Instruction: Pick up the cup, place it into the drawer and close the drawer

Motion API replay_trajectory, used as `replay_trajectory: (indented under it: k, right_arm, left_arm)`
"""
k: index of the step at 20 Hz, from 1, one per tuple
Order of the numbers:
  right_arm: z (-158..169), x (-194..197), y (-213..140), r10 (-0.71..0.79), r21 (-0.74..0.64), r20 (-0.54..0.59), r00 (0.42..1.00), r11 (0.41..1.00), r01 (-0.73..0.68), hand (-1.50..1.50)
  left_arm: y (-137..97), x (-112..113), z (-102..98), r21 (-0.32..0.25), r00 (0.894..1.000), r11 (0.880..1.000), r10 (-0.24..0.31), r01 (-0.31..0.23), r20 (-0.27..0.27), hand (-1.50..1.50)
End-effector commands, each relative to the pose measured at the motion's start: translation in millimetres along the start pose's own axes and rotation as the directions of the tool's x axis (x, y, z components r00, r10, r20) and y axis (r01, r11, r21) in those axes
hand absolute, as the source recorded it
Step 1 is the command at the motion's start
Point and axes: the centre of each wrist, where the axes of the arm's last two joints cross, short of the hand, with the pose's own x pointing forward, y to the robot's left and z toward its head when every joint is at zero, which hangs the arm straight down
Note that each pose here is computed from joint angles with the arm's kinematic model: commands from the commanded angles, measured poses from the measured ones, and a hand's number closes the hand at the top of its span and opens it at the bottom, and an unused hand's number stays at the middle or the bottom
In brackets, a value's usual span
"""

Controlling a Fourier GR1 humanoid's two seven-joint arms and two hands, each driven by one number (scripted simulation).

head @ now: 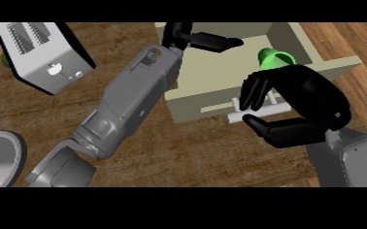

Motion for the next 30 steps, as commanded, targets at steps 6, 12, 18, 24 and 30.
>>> replay_trajectory:
  k: [6,12,18,24,30]
  right_arm:
    - [27.3,-6.2,2.5,0.276,0.275,-0.312,0.909,0.942,-0.192,-1.5]
    - [33.6,-22.6,22.0,0.493,0.261,-0.388,0.779,0.869,-0.42,-1.5]
    - [41.8,-106.6,33.8,0.539,0.353,-0.494,0.682,0.841,-0.41,-1.5]
    - [39.8,-160.6,3.3,0.566,0.399,-0.545,0.619,0.824,-0.402,1.5]
    - [19.6,-176.0,-29.6,0.538,0.264,-0.53,0.656,0.839,-0.475,1.5]
  left_arm:
    - [1.2,2.4,-2.3,0.106,0.995,0.991,0.073,-0.08,0.07,-1.5]
    - [10.0,-13.3,6.6,0.115,0.993,0.987,0.104,-0.11,0.063,-1.5]
    - [22.1,-33.9,22.6,0.122,0.983,0.977,0.166,-0.176,0.084,-1.5]
    - [41.5,-29.3,27.7,0.119,0.978,0.973,0.185,-0.196,0.097,-1.5]
    - [77.5,-43.1,46.4,0.124,0.973,0.967,0.209,-0.221,0.099,-1.5]
